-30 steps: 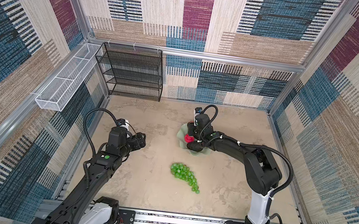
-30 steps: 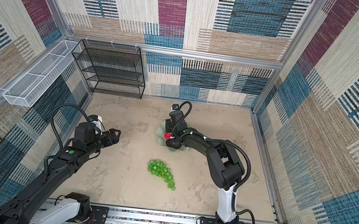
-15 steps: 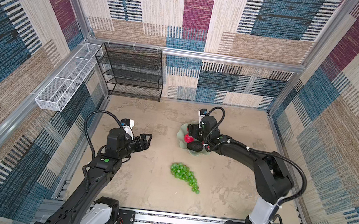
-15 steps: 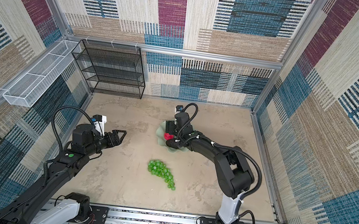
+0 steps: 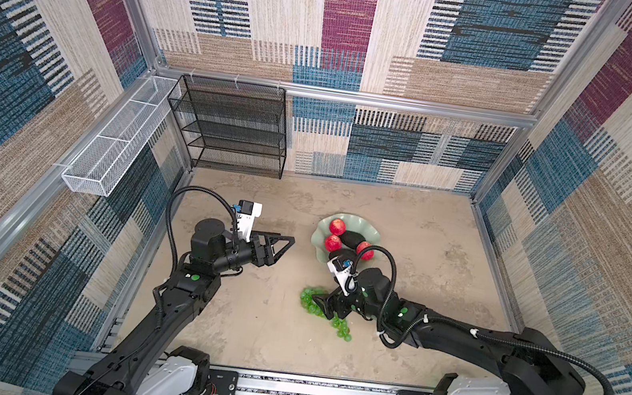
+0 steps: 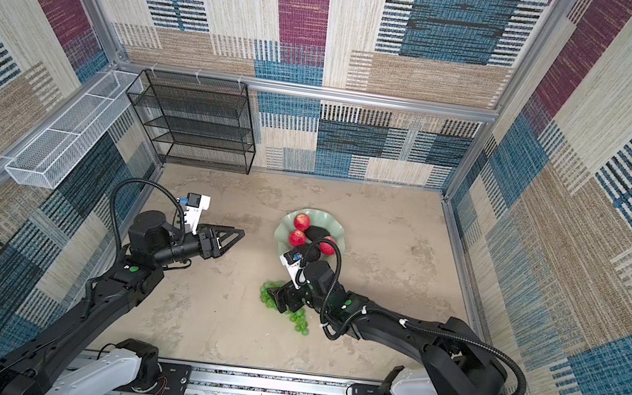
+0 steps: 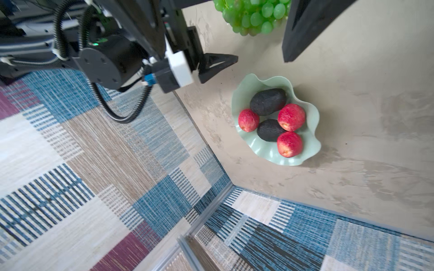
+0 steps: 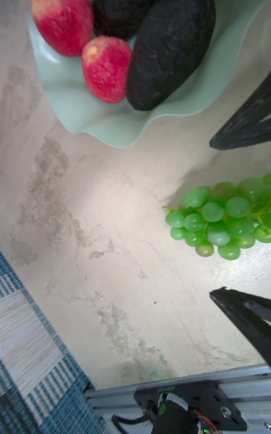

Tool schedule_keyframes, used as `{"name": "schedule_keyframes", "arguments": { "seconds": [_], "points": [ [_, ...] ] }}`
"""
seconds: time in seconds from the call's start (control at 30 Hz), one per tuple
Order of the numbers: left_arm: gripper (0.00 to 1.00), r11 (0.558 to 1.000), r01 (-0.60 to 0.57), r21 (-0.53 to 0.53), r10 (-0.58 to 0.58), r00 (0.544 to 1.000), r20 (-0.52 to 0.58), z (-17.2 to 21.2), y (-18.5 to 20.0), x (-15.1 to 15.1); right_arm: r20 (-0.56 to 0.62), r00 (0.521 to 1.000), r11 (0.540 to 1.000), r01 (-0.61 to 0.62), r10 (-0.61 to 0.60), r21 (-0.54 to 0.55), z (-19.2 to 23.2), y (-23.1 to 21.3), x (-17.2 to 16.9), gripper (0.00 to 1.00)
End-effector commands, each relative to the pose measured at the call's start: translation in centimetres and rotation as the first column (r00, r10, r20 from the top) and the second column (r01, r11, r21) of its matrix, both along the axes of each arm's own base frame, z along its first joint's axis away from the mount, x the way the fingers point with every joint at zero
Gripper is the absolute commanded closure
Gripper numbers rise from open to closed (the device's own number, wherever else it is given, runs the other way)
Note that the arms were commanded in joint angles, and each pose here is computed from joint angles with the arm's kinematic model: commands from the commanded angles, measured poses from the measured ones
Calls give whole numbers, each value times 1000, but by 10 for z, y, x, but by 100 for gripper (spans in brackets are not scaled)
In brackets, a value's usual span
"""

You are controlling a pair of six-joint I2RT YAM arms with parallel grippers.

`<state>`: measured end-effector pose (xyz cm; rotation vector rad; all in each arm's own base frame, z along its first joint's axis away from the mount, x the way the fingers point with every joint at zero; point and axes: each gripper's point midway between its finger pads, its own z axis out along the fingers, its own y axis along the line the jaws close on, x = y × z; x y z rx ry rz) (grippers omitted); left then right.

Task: Place and organize the fake fruits in the fruit bowl
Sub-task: 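Grasp the green grapes by the stem with the right gripper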

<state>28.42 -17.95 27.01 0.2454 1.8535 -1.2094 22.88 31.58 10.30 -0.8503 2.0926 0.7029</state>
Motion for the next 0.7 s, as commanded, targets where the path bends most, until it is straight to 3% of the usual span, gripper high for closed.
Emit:
{"name": "schedule_keyframes", "arguments": {
  "seconds": [0.0,0.33,0.47,0.67],
  "points": [
    [18,996,84,-15,-82,990,111,27,-11,-14,-1,999,999,35,-35,-40,-17,2,0,7],
    [18,990,139,38,-143,976,166,40,-21,-36,-41,996,987,79,-85,-141,-63,5,3,11],
    [18,990,129,59,-137,977,162,39,-23,-36,-46,993,982,101,-110,-161,-72,1,4,20],
    [19,990,123,70,-133,979,155,35,-25,-34,-49,988,983,140,-147,-118,-69,3,8,44]
  ]
}}
